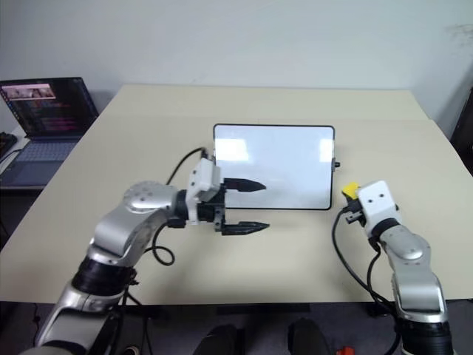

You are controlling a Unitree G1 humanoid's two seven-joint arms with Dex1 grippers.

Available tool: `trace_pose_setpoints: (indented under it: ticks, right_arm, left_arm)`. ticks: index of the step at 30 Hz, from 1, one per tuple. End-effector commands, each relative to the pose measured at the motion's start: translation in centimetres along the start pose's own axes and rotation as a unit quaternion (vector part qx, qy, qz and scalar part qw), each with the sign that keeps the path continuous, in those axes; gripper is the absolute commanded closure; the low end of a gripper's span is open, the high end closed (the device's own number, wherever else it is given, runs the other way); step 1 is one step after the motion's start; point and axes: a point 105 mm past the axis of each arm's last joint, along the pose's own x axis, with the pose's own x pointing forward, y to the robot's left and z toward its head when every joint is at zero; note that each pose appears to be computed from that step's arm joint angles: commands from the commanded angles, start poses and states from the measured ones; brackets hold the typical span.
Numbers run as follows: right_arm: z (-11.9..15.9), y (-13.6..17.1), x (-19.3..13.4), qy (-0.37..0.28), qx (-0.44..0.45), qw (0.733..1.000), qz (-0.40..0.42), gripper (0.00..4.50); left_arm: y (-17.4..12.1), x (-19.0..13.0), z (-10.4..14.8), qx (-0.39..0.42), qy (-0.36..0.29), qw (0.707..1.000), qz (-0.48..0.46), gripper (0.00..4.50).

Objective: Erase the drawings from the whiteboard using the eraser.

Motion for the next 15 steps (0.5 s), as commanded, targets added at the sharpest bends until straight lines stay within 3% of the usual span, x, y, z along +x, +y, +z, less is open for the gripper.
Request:
trace_pose_setpoints:
  ticks: [1,6,15]
  right_arm:
    - [-0.1,-1.0,-0.4,0.014,0.044,0.999,-0.029,3.39]
    - [-1.2,-1.1,-0.1,0.044,0.12,0.991,-0.041,3.39]
    - [-2.3,-1.7,0.3,0.064,0.151,0.985,-0.054,3.39]
  left_arm:
    - [0.1,1.4,1.2,0.015,-0.015,0.999,-0.036,0.0]
    - [0.5,2.4,1.0,0.018,-0.015,0.998,-0.057,0.0]
    - [0.5,2.8,-0.1,0.041,0.009,0.997,-0.068,0.0]
